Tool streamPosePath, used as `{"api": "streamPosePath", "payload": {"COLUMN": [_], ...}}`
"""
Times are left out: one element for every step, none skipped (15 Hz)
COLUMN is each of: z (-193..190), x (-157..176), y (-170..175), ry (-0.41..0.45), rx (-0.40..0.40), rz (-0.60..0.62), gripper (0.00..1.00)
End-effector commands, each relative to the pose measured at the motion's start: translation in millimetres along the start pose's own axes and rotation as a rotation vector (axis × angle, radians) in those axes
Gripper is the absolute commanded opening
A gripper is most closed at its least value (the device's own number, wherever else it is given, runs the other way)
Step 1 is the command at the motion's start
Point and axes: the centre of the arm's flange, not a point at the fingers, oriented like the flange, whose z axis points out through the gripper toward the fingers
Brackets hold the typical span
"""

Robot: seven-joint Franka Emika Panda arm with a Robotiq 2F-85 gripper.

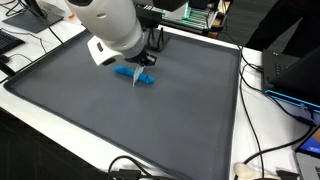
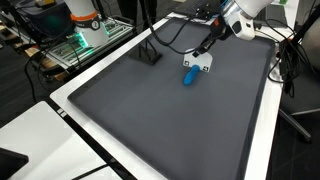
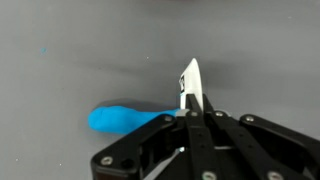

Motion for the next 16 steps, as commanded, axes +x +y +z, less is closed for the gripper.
{"api": "streamPosePath", "payload": {"z": [24,24,23,23,21,20,18,15,14,12,10,8,5,1,-2,-6], "x": [-5,-8,-11,-13,-16,-17,-18,-20,-21,-23,-24,-27,-28,-31,-33,-35], "y": [0,1,2,2,3,4,5,5,6,7,8,9,10,11,12,14], "ry": [-0.108,-0.116,-0.118,-0.123,-0.122,-0.113,-0.101,-0.092,-0.092,-0.090,-0.090,-0.087,-0.083,-0.079,-0.075,-0.071], "rx": [0.008,0.009,0.011,0.010,0.009,0.012,0.017,0.019,0.019,0.020,0.023,0.023,0.024,0.026,0.027,0.027], "rz": [-0.022,-0.025,-0.023,-0.023,-0.018,-0.009,-0.005,-0.005,-0.004,-0.003,-0.001,0.001,0.003,0.006,0.003,0.006], "gripper": [0.01,0.01,0.01,0.01,0.01,0.01,0.01,0.01,0.01,0.01,0.01,0.01,0.01,0.01,0.01,0.01]}}
